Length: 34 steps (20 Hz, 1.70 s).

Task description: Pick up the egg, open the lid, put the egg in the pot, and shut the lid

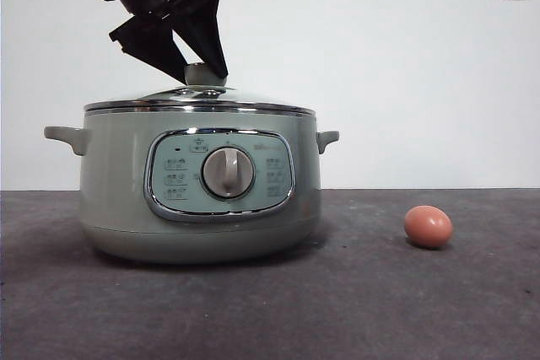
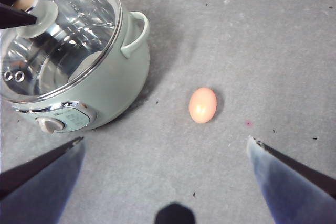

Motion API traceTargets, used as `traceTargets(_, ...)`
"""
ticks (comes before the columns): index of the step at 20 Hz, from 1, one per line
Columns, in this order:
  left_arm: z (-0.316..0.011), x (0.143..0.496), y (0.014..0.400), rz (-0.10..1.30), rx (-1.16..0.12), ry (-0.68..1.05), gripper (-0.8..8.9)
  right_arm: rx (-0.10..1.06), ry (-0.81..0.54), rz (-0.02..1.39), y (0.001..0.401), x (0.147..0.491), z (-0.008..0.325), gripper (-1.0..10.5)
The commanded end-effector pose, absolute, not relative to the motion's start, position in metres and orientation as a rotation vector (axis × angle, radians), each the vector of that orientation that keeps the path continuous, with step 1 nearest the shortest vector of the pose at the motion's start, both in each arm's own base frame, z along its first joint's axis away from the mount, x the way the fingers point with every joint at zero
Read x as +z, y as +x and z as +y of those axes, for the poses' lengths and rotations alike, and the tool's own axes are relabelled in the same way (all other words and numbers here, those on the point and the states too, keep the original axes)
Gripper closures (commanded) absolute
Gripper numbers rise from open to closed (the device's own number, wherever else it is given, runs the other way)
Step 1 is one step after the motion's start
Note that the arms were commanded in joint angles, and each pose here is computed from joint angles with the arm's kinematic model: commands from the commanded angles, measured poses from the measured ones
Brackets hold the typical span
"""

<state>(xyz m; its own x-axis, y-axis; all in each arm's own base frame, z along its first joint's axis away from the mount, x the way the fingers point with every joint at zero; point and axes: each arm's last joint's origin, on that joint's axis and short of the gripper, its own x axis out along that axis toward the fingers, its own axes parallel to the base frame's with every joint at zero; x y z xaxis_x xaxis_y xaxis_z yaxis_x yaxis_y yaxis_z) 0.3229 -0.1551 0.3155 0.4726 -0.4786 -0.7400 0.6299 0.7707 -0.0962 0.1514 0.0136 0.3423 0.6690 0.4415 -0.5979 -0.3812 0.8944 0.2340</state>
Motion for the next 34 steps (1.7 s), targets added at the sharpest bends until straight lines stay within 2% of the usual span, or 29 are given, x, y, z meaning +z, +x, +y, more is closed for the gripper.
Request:
traceTargets(1,-0.157,0.313,0.324,0.846,-0.690,0.206,7.17,0.467,0.095,0.691,0.151,0.344,0.014,4.1)
traceTargets(5,-0.159,0.313,0.323,0.844,-0.695,0.207,8.21,0.467,0.095,0.690,0.151,0.344,0.014,4.1)
traceTargets(14,-0.159,0.320,0.321,0.811,-0.733,0.174,8.21,0.463,0.094,0.691,0.151,0.344,0.014,4.1)
traceTargets(21,-0.145,0.357,0.302,0.674,-0.721,0.154,8.21,0.457,0.116,0.734,0.162,0.338,0.014,4.1)
traceTargets(28,-0.102,0.424,0.238,0.471,-0.672,0.122,8.21,0.458,0.139,0.794,0.203,0.320,0.019,4.1)
traceTargets(34,-0.069,0.457,0.168,0.367,-0.621,0.120,8.22,0.408,0.013,0.939,0.257,0.272,0.053,4.1)
